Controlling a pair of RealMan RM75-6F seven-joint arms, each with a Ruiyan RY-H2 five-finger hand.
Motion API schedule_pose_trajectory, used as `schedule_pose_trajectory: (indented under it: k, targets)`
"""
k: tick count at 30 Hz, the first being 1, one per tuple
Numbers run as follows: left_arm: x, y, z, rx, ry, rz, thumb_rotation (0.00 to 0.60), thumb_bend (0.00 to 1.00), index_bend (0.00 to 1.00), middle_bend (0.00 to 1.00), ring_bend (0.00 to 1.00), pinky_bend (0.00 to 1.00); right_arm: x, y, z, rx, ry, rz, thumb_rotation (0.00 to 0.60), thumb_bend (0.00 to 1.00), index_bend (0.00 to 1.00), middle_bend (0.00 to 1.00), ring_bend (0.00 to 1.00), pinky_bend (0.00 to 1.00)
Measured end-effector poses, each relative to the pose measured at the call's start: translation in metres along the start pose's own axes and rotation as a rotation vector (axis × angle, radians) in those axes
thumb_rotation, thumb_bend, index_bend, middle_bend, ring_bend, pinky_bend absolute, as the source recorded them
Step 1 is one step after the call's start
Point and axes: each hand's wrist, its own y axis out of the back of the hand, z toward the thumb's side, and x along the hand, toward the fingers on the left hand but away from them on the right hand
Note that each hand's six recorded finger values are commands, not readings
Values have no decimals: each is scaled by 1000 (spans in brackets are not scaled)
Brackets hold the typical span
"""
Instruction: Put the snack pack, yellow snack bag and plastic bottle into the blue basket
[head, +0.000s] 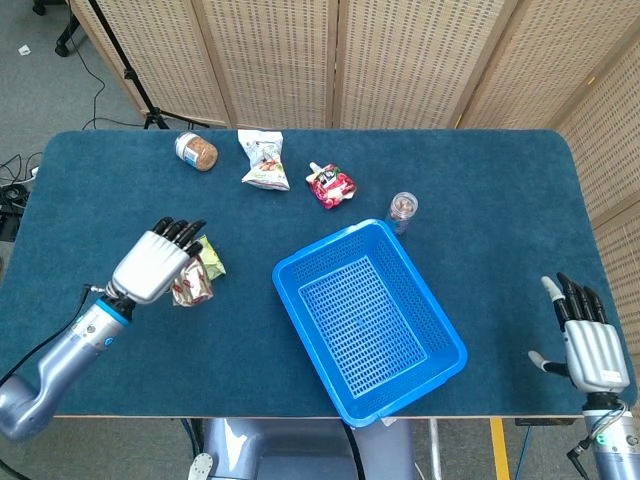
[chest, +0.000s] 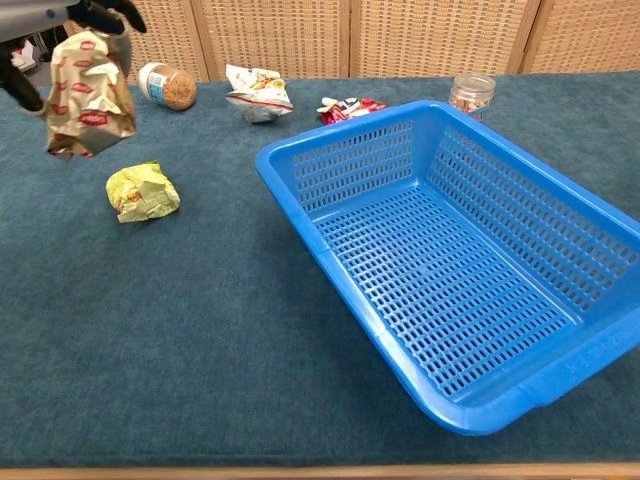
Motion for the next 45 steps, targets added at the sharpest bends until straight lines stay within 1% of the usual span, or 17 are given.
schedule_pose_trajectory:
  k: [4,6,9,13,19,23,26,28,30,32,34,36,38,39,42,45]
  targets:
    - [30,21,24,-1,-42,36,600,225,668,238,266,299,-1,2,-6,-15,-14,0,600,105,0,0,0,18]
    - [42,28,35,-4,-59,46,600,224,668,238,266,299,-2,2,-9,-21,-18,3,600,105,0,0,0,18]
    - [63,39,56,-11,-92,58,600,223,668,238,266,299,-3,1,-11,-32,-22,9,600,105,0,0,0,18]
    - [91,50,92,-23,-147,72,600,216,668,238,266,299,-5,1,-15,-44,-28,14,600,105,0,0,0,18]
    - [120,55,143,-33,-205,76,600,207,669,238,266,299,-8,2,-24,-54,-49,9,600,105,0,0,0,18]
    - [135,51,173,-50,-224,68,600,204,668,238,266,299,-9,0,-29,-64,-63,13,600,105,0,0,0,18]
    - [145,45,191,-46,-229,54,600,200,666,236,266,299,-10,2,-31,-70,-66,9,600,105,0,0,0,18]
    - [150,41,198,-36,-227,42,600,195,614,201,265,299,-10,2,-33,-73,-70,6,600,105,0,0,0,18]
    - [155,35,203,-20,-224,25,600,187,478,123,255,299,-10,3,-35,-76,-75,4,600,105,0,0,0,18]
    - [157,29,206,-8,-220,5,600,181,381,78,238,299,-10,4,-36,-79,-79,1,600,105,0,0,0,18]
    - [158,25,208,0,-217,-12,600,175,299,36,198,298,-10,4,-37,-80,-81,-2,600,105,0,0,0,18]
    - [160,20,210,1,-211,-31,600,162,172,2,122,289,-10,5,-38,-82,-82,-5,600,105,0,0,0,18]
    - [161,15,210,4,-203,-47,600,147,97,0,85,282,-10,5,-38,-83,-83,-8,600,105,0,0,0,18]
    - [161,14,210,5,-200,-54,600,141,80,0,73,276,-10,6,-38,-83,-84,-9,600,105,0,0,0,18]
    - [161,9,209,-6,-191,-83,600,137,74,0,41,256,-10,5,-38,-82,-84,-10,600,105,0,0,0,18]
    - [160,9,205,-7,-180,-94,600,136,74,0,36,254,-10,5,-38,-80,-84,-9,600,105,0,0,0,18]
